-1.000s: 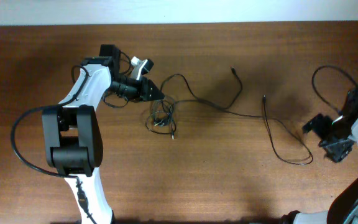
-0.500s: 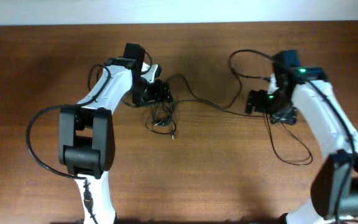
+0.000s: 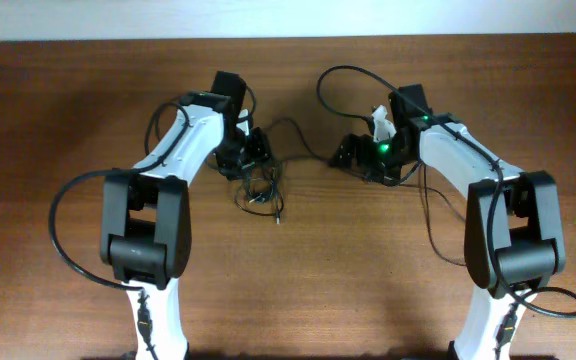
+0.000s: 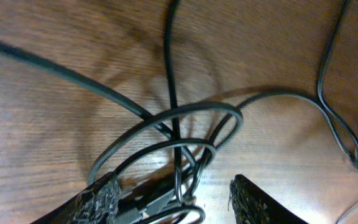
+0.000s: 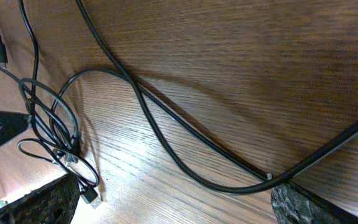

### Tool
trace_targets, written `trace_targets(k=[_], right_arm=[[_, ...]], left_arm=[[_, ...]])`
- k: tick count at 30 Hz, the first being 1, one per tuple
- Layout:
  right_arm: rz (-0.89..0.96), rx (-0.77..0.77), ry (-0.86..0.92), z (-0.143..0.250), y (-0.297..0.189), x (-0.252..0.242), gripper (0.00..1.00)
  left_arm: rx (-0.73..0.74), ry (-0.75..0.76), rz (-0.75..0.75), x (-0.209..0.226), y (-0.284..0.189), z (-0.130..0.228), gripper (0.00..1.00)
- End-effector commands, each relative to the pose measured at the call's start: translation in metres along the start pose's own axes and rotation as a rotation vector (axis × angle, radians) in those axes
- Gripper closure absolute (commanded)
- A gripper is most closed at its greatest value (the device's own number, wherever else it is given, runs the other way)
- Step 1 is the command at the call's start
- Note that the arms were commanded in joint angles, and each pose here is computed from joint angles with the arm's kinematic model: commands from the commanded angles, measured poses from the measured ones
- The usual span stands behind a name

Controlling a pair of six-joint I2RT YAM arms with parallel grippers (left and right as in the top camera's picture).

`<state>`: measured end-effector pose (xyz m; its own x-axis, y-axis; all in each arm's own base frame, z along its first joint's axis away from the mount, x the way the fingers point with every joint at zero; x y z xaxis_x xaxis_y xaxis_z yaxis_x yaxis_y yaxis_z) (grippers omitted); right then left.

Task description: Untangle cables

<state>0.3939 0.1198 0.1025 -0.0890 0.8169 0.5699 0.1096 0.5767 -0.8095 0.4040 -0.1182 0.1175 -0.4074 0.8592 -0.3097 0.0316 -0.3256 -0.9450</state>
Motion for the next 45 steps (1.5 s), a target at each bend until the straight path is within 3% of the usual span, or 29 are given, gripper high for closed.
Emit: trace_targets(k=[1, 5, 6, 8, 9, 14, 17, 18, 21, 24, 27, 29, 31, 35, 37, 40, 42, 43, 45], right_arm=[[-0.002, 0.024, -0.001, 0.001, 0.014, 0.000, 0.02], [0.019, 0.023, 0.000, 0.001, 0.014, -0.002, 0.02], [0.019, 0.024, 0.002, 0.002, 0.014, -0.002, 0.02], [0.019, 0.024, 0.002, 0.002, 0.014, -0.002, 0.02], [0.019, 0.024, 0.002, 0.002, 0.014, -0.002, 0.02], [0.019, 0.023, 0.001, 0.001, 0.014, -0.002, 0.02], [0.027, 0.022, 0.001, 0.001, 0.014, -0.003, 0.02], [0.045, 0.018, 0.001, 0.001, 0.014, -0.004, 0.02], [0.084, 0.010, 0.001, 0.000, 0.014, -0.007, 0.02], [0.126, 0.005, 0.003, 0.000, 0.014, -0.011, 0.02], [0.148, 0.005, 0.005, 0.001, 0.013, -0.013, 0.02], [0.164, 0.006, 0.010, 0.001, 0.013, -0.015, 0.02], [0.211, 0.008, 0.018, 0.002, 0.011, -0.020, 0.02], [0.296, 0.012, 0.055, 0.004, 0.004, -0.035, 0.01], [0.298, 0.019, 0.071, 0.005, 0.002, -0.039, 0.02], [0.233, 0.058, 0.023, 0.010, -0.006, -0.030, 0.34], [0.124, 0.041, -0.066, 0.007, -0.026, -0.006, 0.35], [0.060, 0.013, -0.090, 0.004, -0.040, 0.010, 0.31], [-0.069, -0.023, -0.126, 0.004, -0.061, 0.034, 0.26]], left_arm=[[-0.105, -0.104, 0.005, -0.024, -0.008, 0.004, 0.41], [-0.172, -0.191, -0.052, -0.033, 0.014, 0.006, 0.30], [-0.192, -0.202, -0.063, -0.034, 0.020, 0.003, 0.32], [-0.228, -0.198, -0.063, -0.034, 0.025, -0.003, 0.46], [-0.253, -0.199, -0.063, -0.034, 0.025, -0.006, 0.58], [-0.244, -0.191, -0.118, -0.031, 0.042, -0.003, 0.63], [-0.235, -0.190, -0.155, -0.026, 0.058, -0.003, 0.97], [-0.231, -0.191, -0.158, -0.025, 0.059, -0.003, 1.00], [-0.139, -0.056, -0.050, -0.037, 0.048, -0.001, 1.00], [0.002, 0.203, 0.270, -0.059, 0.003, 0.001, 1.00], [0.037, 0.179, 0.371, -0.048, -0.037, -0.001, 1.00], [0.046, 0.237, 0.360, -0.031, -0.054, 0.000, 1.00], [0.047, 0.402, 0.317, -0.011, -0.058, -0.001, 1.00], [-0.039, 0.391, -0.011, 0.036, -0.061, -0.020, 1.00], [-0.044, 0.383, -0.001, 0.038, -0.062, -0.022, 1.00], [-0.085, 0.441, 0.013, 0.034, -0.061, -0.028, 1.00], [-0.067, 0.463, 0.078, 0.028, -0.060, -0.025, 1.00], [-0.042, 0.525, 0.192, 0.017, -0.061, -0.020, 1.00], [-0.022, 0.550, 0.252, 0.010, -0.060, -0.015, 1.00]])
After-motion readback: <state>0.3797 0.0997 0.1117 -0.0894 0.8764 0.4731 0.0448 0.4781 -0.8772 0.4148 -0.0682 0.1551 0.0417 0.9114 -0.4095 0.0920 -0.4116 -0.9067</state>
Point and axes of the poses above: each gripper's point midway between its finger pads, its own y axis out along the fingers, its own x axis along the line the jaws close on, z = x × y, the point moved 9 cm from there along -y, back along the fingers, and after that the axes turned 9 degrees about -y, right-handed, at the moved point
